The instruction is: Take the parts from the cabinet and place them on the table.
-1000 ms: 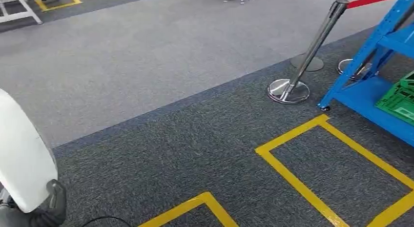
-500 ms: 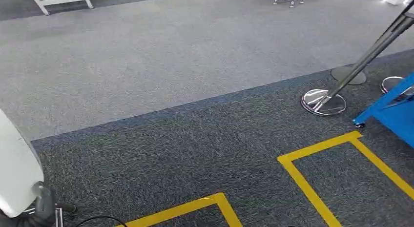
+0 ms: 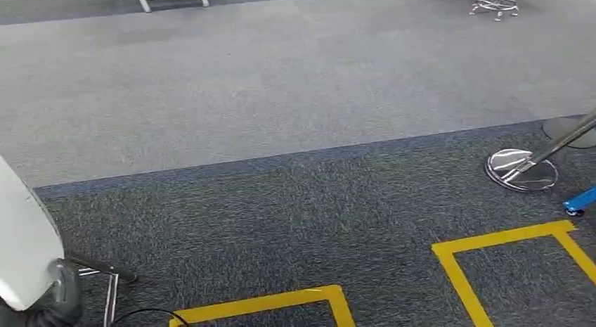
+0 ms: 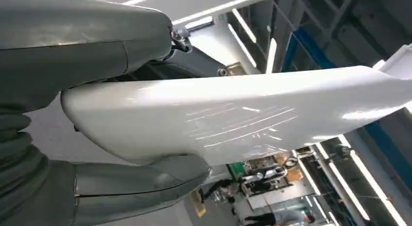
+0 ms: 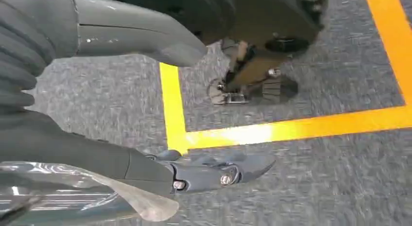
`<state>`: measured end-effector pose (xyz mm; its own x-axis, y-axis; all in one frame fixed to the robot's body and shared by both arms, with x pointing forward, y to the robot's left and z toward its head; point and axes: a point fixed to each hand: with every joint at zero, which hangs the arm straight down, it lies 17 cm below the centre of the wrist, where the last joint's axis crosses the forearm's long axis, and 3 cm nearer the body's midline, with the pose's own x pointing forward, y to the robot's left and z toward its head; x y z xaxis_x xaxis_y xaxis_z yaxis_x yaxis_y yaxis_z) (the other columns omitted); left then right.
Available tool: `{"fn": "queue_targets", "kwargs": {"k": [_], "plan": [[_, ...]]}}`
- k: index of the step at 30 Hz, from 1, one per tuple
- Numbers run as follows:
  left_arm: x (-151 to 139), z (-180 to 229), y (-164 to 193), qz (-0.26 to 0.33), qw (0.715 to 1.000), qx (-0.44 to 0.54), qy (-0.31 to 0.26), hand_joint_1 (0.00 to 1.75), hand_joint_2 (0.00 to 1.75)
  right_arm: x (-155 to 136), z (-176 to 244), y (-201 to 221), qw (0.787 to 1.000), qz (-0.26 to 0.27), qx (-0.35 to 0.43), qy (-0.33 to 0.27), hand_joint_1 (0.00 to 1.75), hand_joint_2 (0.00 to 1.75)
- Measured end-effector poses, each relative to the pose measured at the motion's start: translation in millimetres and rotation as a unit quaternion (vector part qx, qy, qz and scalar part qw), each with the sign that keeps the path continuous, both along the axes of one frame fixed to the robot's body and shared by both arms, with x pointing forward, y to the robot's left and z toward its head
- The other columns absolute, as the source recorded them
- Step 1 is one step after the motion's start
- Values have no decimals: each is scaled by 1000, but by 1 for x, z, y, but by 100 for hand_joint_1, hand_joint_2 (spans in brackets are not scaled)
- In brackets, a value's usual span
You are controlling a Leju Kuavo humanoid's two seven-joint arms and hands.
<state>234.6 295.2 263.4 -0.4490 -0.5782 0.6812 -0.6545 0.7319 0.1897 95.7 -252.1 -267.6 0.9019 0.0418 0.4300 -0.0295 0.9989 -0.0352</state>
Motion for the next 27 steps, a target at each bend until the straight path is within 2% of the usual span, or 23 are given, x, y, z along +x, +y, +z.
{"fn": "queue_targets", "kwargs": {"k": [27], "plan": [[-3,29,4,23,999,14,-39,175,175,-3,-1,-2,1000,0,-5,2,0,175]]}}
